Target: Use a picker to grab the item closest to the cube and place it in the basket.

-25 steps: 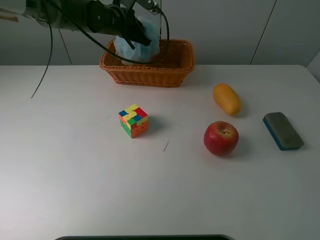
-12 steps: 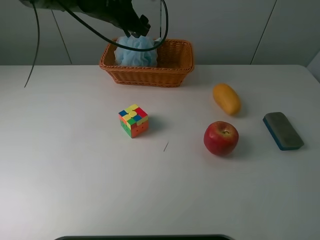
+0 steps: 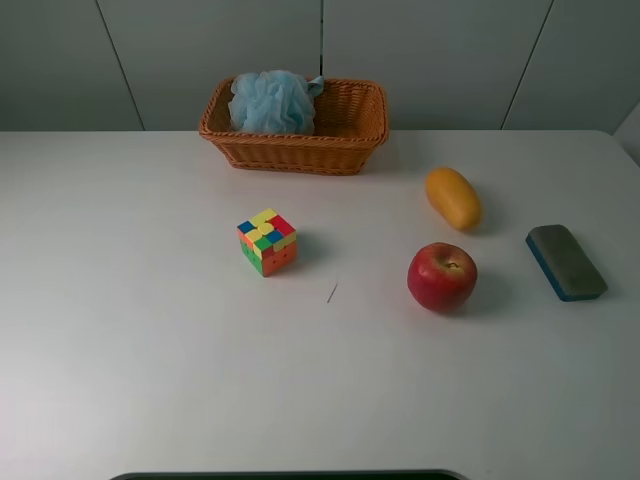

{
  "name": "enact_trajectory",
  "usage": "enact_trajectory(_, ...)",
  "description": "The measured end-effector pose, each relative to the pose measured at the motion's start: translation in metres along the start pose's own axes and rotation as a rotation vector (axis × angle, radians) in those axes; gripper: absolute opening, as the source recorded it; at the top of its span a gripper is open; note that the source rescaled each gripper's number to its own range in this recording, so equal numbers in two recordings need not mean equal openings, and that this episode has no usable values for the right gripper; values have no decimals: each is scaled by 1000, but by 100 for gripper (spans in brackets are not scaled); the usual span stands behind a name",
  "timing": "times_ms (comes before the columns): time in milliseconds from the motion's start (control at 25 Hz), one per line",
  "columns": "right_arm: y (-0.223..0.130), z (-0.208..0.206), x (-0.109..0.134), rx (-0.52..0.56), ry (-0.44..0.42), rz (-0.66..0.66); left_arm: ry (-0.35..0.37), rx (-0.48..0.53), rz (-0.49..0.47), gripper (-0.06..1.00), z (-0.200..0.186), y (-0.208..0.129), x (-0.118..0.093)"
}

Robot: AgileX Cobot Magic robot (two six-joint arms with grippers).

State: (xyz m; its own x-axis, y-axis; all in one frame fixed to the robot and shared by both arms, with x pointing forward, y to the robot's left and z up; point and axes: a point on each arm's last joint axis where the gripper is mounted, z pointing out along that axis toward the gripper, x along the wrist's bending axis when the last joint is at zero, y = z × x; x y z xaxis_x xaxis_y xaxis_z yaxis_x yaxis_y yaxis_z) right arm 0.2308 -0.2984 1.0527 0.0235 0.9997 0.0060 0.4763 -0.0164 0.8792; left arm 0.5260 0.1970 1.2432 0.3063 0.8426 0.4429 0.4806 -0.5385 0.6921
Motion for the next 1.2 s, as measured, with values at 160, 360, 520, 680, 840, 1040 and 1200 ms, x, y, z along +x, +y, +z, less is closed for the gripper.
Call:
enact_trajectory(160, 0, 0, 0, 0, 0, 0, 115, -91, -144, 97, -104, -30, 41)
enact_trajectory(360, 0, 0, 0, 0, 0, 0, 212, -278, -327, 97, -199, -88, 68)
enact_trajectory(520, 0, 0, 0, 0, 0, 0, 350, -347, -420, 97, -255, -160, 74)
enact_trajectory(680, 0, 0, 0, 0, 0, 0, 434, -345, -508, 97, -279, -218, 48)
enact_trajectory(840, 0, 0, 0, 0, 0, 0, 458, -354, -592, 97, -286, -265, 5)
enact_trajectory(1040, 0, 0, 0, 0, 0, 0, 362, -349, -650, 97, -259, -306, -45)
enact_trajectory(1200, 0, 0, 0, 0, 0, 0, 288, -255, -666, 97, -222, -315, -60)
